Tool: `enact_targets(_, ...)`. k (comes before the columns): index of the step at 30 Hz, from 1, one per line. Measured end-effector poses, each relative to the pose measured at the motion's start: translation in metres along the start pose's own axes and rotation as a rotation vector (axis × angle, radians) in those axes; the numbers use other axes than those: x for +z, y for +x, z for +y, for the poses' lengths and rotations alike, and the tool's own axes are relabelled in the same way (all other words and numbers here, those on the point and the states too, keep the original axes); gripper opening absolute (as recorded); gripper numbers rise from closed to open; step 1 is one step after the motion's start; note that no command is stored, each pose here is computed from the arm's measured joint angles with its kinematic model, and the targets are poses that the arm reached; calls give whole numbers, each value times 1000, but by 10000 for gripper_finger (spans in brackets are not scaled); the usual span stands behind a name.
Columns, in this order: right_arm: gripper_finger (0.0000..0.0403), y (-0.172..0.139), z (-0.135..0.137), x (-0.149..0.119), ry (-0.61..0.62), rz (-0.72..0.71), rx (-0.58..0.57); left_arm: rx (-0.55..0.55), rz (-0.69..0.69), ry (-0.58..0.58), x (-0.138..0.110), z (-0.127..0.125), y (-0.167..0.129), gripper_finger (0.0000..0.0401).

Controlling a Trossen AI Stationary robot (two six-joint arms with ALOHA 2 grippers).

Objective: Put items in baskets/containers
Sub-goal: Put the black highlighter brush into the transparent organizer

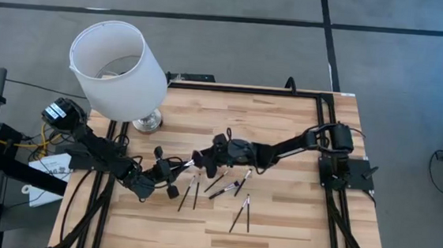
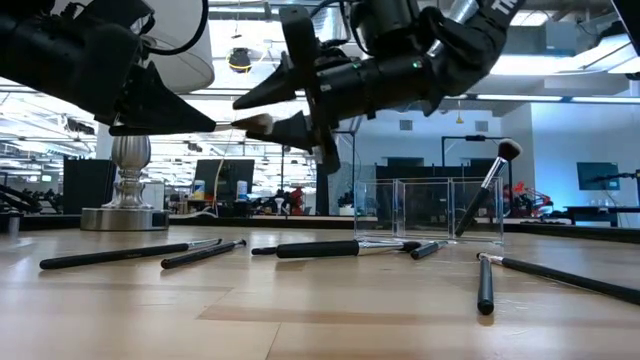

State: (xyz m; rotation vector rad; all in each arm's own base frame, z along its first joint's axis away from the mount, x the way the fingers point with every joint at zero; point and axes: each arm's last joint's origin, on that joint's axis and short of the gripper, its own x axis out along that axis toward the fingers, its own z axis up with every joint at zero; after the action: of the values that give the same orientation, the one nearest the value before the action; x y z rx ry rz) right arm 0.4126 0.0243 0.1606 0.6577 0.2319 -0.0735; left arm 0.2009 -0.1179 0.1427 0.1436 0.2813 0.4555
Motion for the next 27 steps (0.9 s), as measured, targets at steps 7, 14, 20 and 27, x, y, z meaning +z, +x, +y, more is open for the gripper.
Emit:
enact_targets(7, 171, 4, 2, 0, 48, 88, -33, 1, 0, 11, 0, 0, 0, 44)
enact_targets(14, 167, 5, 2, 1, 82, 88, -38, 4, -2, 62, 0, 0, 0, 44)
enact_targets(20, 141, 5, 2, 1, 83, 89, -35, 23, 4, 89, 1, 3, 5, 44)
enact_targets(27, 124, 5, 0, 3, 82, 109, -11, 27, 18, 125, 2, 8, 12, 44)
